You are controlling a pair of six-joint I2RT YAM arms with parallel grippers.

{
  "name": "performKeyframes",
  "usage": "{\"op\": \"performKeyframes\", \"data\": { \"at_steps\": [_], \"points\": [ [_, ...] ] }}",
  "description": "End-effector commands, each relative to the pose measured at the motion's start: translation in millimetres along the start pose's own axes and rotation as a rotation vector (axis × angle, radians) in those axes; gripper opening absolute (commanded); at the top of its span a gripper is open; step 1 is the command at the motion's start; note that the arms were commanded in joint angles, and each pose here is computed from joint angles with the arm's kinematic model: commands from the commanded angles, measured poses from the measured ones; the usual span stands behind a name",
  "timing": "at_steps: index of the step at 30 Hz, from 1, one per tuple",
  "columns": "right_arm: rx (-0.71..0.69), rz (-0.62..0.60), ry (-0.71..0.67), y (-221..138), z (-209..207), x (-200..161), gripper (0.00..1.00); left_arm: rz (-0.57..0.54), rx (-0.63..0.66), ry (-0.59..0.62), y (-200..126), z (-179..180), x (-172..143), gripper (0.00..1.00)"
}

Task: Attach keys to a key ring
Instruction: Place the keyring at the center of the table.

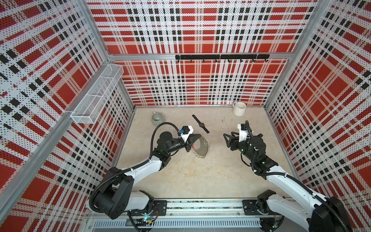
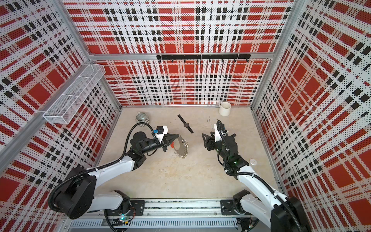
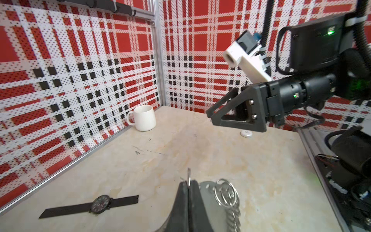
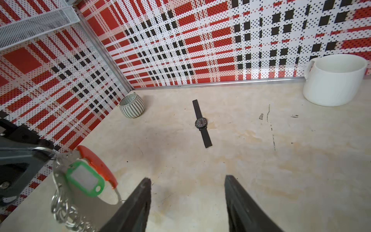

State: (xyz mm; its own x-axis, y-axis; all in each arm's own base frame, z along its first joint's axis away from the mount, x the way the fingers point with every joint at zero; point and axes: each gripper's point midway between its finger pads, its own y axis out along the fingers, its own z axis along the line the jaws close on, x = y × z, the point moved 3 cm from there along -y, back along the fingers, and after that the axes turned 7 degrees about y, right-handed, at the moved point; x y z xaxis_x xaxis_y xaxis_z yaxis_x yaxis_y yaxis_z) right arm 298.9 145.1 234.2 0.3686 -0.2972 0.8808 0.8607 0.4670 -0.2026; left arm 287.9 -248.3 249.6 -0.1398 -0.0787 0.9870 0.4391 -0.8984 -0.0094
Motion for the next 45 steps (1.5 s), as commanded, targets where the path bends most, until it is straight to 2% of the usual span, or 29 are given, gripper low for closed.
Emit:
{"op": "performKeyframes", "data": {
  "at_steps": [1, 4, 8, 13, 16, 19, 21, 24, 29, 32, 35, 37, 38, 39, 41, 43, 44, 45],
  "points": [
    [-0.019, -0.024, -0.001, -4, -7, 2, 0.62, 0.001, 0.064, 0.057, 1, 9, 10, 0.04],
    [-0.014, -0.012, 0.015, 0, -9, -1, 0.62, 0.02, 0.095, 0.048, 14, 8, 4, 0.04],
    [-0.016, 0.027, 0.027, 8, -10, -3, 0.63, -0.001, 0.077, 0.029, 43, 8, 8, 0.04],
    [-0.225, 0.148, 0.141, 23, -54, -11, 0.66, -0.065, 0.024, 0.02, 82, -1, 20, 0.04],
    [-0.234, 0.141, 0.239, 21, -72, -14, 0.66, -0.105, -0.018, 0.011, 104, -8, 25, 0.04],
    [-0.236, 0.123, 0.254, 15, -78, -14, 0.66, -0.171, -0.04, -0.019, 113, -9, 34, 0.04],
    [-0.256, 0.123, 0.247, 12, -83, -16, 0.67, -0.203, -0.035, -0.043, 109, -8, 32, 0.04],
    [-0.28, 0.136, 0.241, 11, -89, -19, 0.67, -0.172, -0.017, -0.089, 92, -8, 6, 0.05],
    [-0.267, 0.143, 0.26, 13, -94, -26, 0.68, -0.008, 0.064, -0.129, 56, -21, -63, 0.07],
    [-0.243, 0.161, 0.277, 18, -94, -30, 0.68, 0.058, 0.109, -0.156, 38, -32, -93, 0.07],
    [-0.217, 0.174, 0.287, 25, -93, -34, 0.7, 0.072, 0.15, -0.173, 25, -39, -106, 0.11],
    [-0.206, 0.194, 0.322, 31, -97, -39, 0.77, 0.079, 0.174, -0.182, 20, -40, -111, 0.12],
    [-0.202, 0.219, 0.348, 37, -100, -42, 0.84, 0.081, 0.189, -0.184, 18, -40, -113, 0.14],
    [-0.195, 0.246, 0.358, 43, -103, -44, 0.97, 0.082, 0.202, -0.185, 16, -40, -114, 0.17],
    [-0.182, 0.324, 0.38, 60, -108, -47, 1.0, 0.09, 0.228, -0.186, 14, -39, -117, 0.24],
    [-0.203, 0.474, 0.363, 81, -121, -56, 1.0, 0.095, 0.264, -0.196, 11, -35, -119, 0.37],
    [-0.216, 0.502, 0.346, 88, -126, -54, 1.0, 0.092, 0.277, -0.201, 10, -34, -117, 0.54],
    [-0.256, 0.525, 0.317, 93, -135, -55, 1.0, 0.089, 0.291, -0.204, 7, -33, -116, 0.87]
  ]
}}
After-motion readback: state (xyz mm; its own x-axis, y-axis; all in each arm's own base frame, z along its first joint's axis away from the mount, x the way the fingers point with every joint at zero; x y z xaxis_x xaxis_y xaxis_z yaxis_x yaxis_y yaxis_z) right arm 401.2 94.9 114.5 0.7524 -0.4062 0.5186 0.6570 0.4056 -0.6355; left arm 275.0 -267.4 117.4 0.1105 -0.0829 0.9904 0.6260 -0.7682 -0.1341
